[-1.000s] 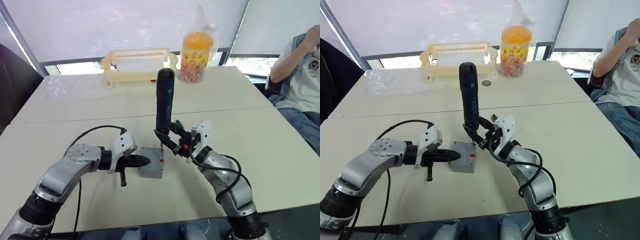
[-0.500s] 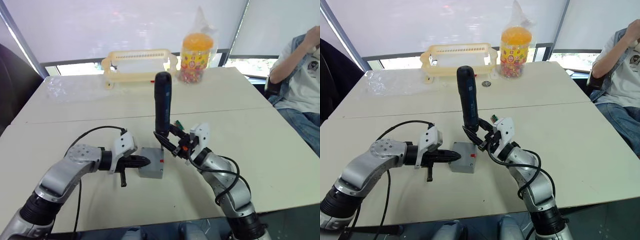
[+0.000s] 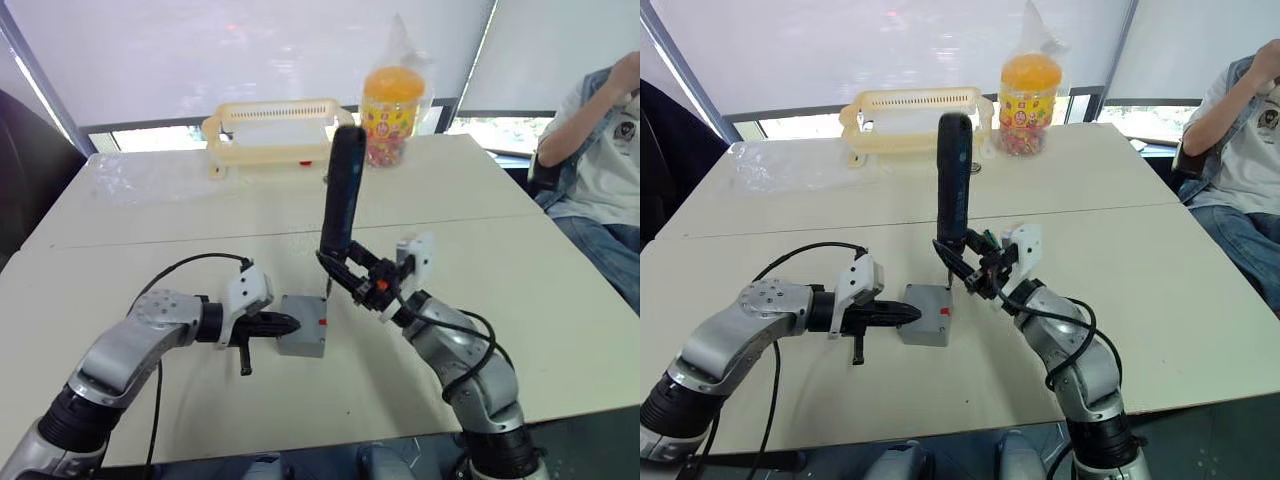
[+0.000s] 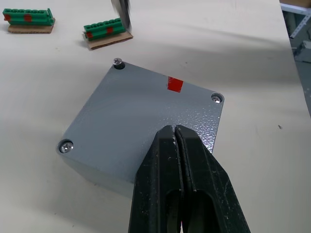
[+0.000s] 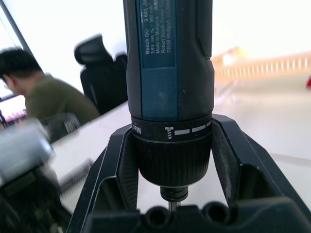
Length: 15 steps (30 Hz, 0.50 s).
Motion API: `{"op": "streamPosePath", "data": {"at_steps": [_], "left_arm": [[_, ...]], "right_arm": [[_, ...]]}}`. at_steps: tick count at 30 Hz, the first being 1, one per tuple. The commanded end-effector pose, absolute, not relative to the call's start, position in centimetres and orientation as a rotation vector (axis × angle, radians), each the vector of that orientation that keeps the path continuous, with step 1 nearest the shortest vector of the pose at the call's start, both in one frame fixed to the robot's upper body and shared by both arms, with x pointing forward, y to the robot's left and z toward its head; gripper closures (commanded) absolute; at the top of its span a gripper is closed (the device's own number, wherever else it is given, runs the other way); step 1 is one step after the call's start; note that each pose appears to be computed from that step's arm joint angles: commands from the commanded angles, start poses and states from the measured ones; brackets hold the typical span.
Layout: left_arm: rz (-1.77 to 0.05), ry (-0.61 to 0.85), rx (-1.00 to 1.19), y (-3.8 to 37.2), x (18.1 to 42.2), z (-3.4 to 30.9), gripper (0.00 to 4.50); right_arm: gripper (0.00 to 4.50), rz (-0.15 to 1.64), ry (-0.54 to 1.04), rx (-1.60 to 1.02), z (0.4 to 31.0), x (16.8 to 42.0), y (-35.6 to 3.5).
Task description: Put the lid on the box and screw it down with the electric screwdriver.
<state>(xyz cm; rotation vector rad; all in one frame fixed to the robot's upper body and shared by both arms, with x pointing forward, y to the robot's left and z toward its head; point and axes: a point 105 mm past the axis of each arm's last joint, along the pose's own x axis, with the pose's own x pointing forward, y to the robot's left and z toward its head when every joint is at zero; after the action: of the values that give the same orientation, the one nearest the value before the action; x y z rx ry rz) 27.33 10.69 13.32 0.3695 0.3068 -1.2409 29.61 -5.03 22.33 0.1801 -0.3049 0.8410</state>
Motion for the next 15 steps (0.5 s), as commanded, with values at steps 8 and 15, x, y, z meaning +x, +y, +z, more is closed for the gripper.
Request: {"op": "streamPosePath", "data": {"at_steps": [8, 15], "left_arm": [[-1.234, 0.351, 0.370, 10.8, 27.3, 12.2, 4.50], [-1.223, 0.356, 0.369, 11.1, 27.2, 12.2, 4.50]], "right_arm": [[2.81, 0.872, -0.368, 0.106, 22.2, 29.5, -3.8], [2.81, 0.866, -0.331, 0.091, 20.2, 29.7, -3.8]]}}
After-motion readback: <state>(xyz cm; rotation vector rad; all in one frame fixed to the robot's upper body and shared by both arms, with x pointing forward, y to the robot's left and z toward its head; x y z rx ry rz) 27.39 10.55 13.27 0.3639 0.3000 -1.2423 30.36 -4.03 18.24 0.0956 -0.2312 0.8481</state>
